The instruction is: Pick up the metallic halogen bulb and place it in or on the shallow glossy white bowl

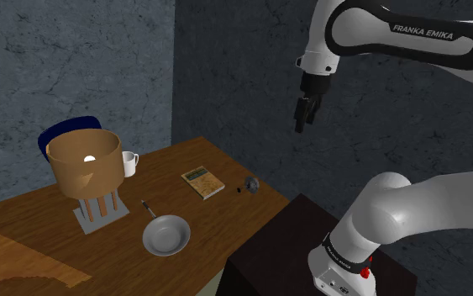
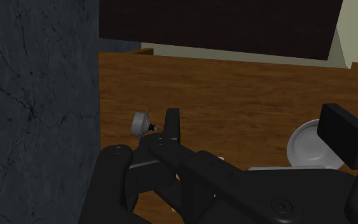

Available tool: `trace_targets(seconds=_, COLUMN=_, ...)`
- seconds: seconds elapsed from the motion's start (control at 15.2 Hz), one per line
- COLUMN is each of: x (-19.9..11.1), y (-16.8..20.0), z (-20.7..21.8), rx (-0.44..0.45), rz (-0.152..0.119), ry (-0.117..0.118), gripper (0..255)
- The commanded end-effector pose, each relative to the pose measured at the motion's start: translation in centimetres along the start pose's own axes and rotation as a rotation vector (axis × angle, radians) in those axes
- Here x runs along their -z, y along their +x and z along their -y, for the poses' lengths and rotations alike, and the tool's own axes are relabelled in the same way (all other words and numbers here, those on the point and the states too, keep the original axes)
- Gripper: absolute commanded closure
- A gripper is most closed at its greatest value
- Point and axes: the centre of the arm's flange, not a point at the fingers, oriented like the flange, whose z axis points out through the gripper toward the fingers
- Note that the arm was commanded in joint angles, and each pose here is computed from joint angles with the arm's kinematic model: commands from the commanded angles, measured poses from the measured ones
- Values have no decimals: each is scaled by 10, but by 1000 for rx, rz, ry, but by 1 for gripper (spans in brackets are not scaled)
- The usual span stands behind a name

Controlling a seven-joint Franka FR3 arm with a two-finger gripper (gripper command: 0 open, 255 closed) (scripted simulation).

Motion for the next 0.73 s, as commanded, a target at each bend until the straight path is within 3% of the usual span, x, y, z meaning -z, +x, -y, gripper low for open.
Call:
trace_targets(seconds=0.0, x=0, y=0, z=0, rx=0, rz=0, ry=0, gripper=0)
trace_targets(seconds=0.66, x=-103, y=67, z=-57, rx=-16, rz=14, ry=41, gripper=0)
